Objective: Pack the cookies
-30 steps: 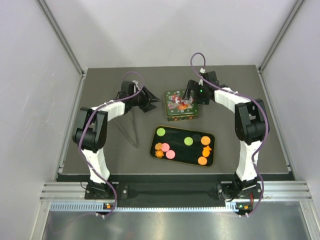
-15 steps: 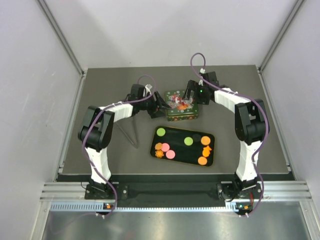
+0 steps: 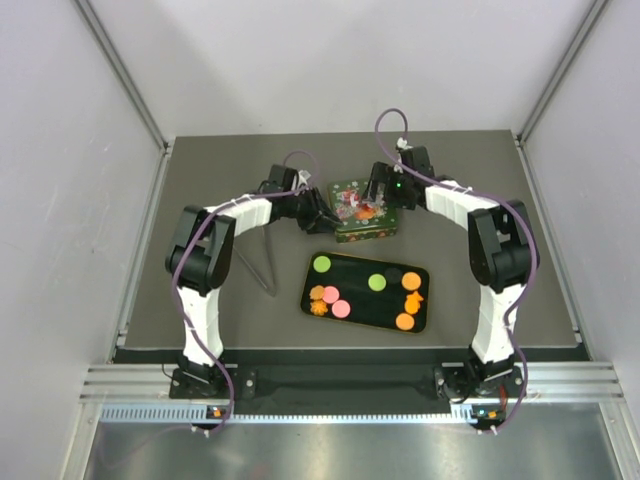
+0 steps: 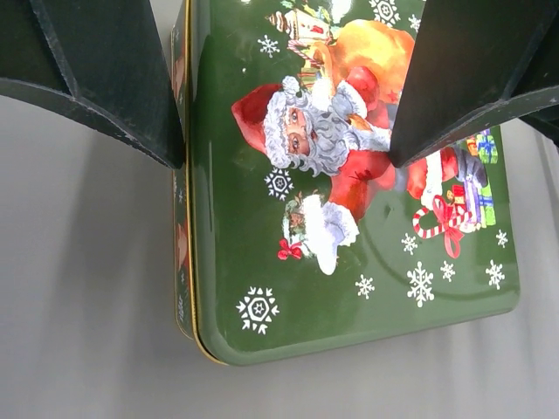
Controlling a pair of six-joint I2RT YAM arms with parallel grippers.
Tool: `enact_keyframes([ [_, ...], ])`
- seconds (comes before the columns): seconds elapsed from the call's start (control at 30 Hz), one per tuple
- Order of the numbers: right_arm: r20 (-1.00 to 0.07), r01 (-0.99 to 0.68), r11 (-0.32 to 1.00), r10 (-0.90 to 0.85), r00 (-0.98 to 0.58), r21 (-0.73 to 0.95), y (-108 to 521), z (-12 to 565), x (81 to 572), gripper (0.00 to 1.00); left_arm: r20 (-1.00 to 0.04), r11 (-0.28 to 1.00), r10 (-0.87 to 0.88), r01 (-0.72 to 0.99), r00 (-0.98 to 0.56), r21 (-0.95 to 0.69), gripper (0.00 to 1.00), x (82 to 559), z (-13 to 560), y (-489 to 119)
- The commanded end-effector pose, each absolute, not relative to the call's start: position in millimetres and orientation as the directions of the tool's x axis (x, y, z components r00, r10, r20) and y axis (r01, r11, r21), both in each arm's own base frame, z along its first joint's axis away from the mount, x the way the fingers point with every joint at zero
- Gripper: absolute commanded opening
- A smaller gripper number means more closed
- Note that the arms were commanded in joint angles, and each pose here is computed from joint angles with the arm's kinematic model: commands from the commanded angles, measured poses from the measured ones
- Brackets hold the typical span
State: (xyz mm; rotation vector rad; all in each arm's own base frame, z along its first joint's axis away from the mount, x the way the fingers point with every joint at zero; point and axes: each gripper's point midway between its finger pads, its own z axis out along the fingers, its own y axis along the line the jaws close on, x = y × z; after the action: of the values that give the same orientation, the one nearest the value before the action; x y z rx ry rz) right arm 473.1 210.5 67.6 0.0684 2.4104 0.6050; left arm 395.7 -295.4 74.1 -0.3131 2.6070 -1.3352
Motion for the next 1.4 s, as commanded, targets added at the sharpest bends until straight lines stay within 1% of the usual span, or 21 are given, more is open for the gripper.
enact_keyframes([
  [0.0,-0.525,-0.107,0.905,0.14,-0.839,0.412,224,49,441,1.0,-0.074,0.705,-0.272,-0.146,-0.96,-0.694,0.22,387,21,-287],
  [0.2,-0.531,-0.038,0.911,0.205,-0.822,0.411,199,55,451,1.0,-0.06,0.739,-0.263,-0.161,-0.963,-0.654,0.15,383,5,-283],
  [0.27,-0.55,-0.043,0.914,0.205,-0.809,0.404,198,63,453,1.0,-0.057,0.754,-0.265,-0.169,-0.963,-0.635,0.13,381,-1,-279],
  [0.47,-0.558,-0.046,0.911,0.21,-0.803,0.409,199,60,450,1.0,-0.041,0.79,-0.248,-0.178,-0.968,-0.587,0.07,370,-19,-278],
  [0.6,-0.556,-0.05,0.916,0.198,-0.807,0.399,204,54,443,1.0,-0.02,0.815,-0.238,-0.189,-0.971,-0.547,0.0,362,-33,-277],
  [0.77,-0.566,-0.065,0.926,0.171,-0.807,0.373,214,49,438,0.99,-0.013,0.851,-0.213,-0.18,-0.977,-0.493,0.0,355,-46,-276],
  [0.87,-0.568,-0.064,0.929,0.167,-0.806,0.364,215,46,436,0.95,-0.004,0.869,-0.198,-0.173,-0.98,-0.464,0.0,348,-53,-275],
  [0.93,-0.575,-0.063,0.934,0.162,-0.802,0.351,213,45,435,0.9,0.008,0.872,-0.196,-0.178,-0.981,-0.455,0.0,343,-59,-273],
  [0.97,-0.576,-0.06,0.935,0.165,-0.8,0.35,212,46,437,0.87,0.015,0.874,-0.196,-0.181,-0.981,-0.452,0.0,341,-62,-272],
  [1.0,-0.577,-0.06,0.934,0.166,-0.8,0.352,211,46,437,0.81,0.018,0.876,-0.194,-0.181,-0.981,-0.447,0.0,339,-64,-271],
  [1.1,-0.564,-0.05,0.917,0.2,-0.801,0.395,203,53,442,0.79,0.021,0.873,-0.195,-0.183,-0.981,-0.451,0.0,339,-67,-270],
  [1.17,-0.557,-0.028,0.903,0.24,-0.795,0.43,191,60,448,0.79,0.025,0.868,-0.201,-0.19,-0.979,-0.458,0.0,340,-68,-269],
  [1.27,-0.532,-0.031,0.86,0.287,-0.796,0.51,184,71,455,0.83,0.032,0.865,-0.208,-0.199,-0.978,-0.461,0.0,343,-70,-265],
  [1.3,-0.524,-0.031,0.848,0.298,-0.798,0.529,185,73,455,0.87,0.025,0.863,-0.209,-0.196,-0.978,-0.465,0.0,347,-68,-264],
  [1.37,-0.521,-0.051,0.822,0.311,-0.795,0.568,186,78,457,0.9,0.013,0.861,-0.219,-0.199,-0.976,-0.469,0.0,356,-65,-259],
])
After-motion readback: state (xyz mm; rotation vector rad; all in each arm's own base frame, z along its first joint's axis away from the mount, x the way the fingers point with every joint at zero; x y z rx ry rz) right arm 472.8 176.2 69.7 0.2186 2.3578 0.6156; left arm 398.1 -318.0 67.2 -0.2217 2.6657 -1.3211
